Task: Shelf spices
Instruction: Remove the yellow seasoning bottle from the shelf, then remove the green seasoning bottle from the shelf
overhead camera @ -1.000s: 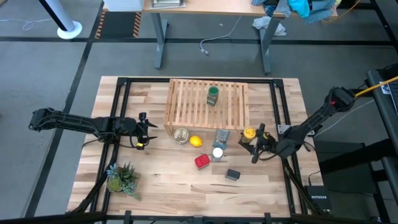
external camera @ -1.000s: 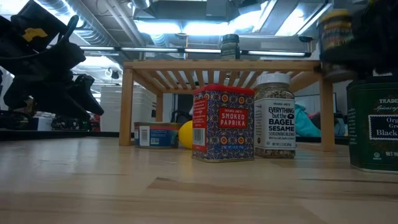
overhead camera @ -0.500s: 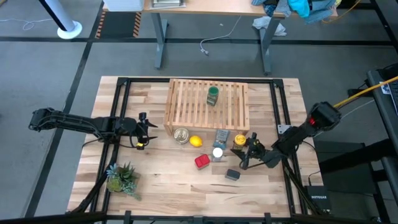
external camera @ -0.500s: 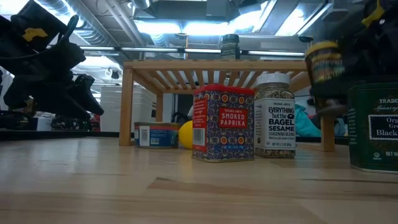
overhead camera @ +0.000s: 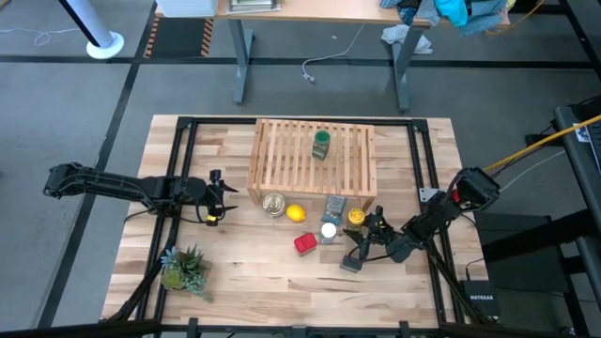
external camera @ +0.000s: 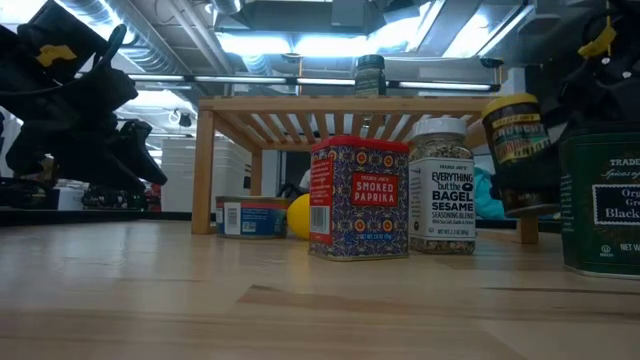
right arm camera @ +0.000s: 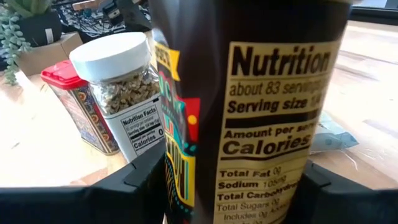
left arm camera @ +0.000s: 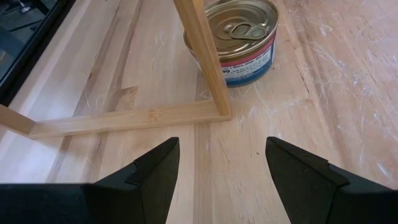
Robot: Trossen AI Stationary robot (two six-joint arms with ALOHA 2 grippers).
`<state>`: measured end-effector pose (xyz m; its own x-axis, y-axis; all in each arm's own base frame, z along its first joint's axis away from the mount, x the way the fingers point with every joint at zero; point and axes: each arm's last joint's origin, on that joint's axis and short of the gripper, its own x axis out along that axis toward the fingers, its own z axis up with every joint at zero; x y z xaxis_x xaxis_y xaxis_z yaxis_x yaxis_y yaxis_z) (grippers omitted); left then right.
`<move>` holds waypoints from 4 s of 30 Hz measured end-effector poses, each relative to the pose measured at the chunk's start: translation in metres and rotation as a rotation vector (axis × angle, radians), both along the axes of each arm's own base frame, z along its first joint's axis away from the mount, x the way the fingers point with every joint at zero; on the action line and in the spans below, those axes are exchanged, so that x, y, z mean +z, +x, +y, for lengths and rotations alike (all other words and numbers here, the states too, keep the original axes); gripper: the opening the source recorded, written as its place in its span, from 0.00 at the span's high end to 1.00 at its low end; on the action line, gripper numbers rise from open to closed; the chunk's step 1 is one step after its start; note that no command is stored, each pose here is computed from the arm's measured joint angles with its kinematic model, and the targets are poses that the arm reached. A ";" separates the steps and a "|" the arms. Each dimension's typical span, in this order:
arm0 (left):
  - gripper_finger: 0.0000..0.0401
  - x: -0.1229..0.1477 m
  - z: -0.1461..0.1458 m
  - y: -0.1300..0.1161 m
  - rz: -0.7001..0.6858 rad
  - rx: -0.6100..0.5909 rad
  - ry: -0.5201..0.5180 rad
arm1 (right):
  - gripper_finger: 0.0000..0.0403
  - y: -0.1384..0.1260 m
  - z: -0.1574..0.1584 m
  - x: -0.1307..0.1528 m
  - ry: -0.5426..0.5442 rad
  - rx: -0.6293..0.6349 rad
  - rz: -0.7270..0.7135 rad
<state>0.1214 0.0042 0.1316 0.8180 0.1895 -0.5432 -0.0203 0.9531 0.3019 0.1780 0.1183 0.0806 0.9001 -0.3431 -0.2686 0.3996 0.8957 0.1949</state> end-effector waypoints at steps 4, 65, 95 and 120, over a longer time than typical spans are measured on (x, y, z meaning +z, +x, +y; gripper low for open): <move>0.42 0.000 0.000 0.000 0.000 0.000 0.000 | 0.43 0.000 0.000 -0.001 -0.003 0.002 0.007; 0.42 0.000 0.000 0.000 0.000 0.000 0.000 | 0.07 0.005 -0.038 0.117 -0.423 -0.195 -0.287; 0.42 0.000 0.000 0.000 0.001 0.000 0.000 | 0.07 0.084 -0.202 0.153 -0.284 0.136 -0.227; 0.42 0.000 0.000 0.000 0.000 -0.001 0.000 | 0.50 0.091 -0.206 0.158 -0.266 0.081 -0.122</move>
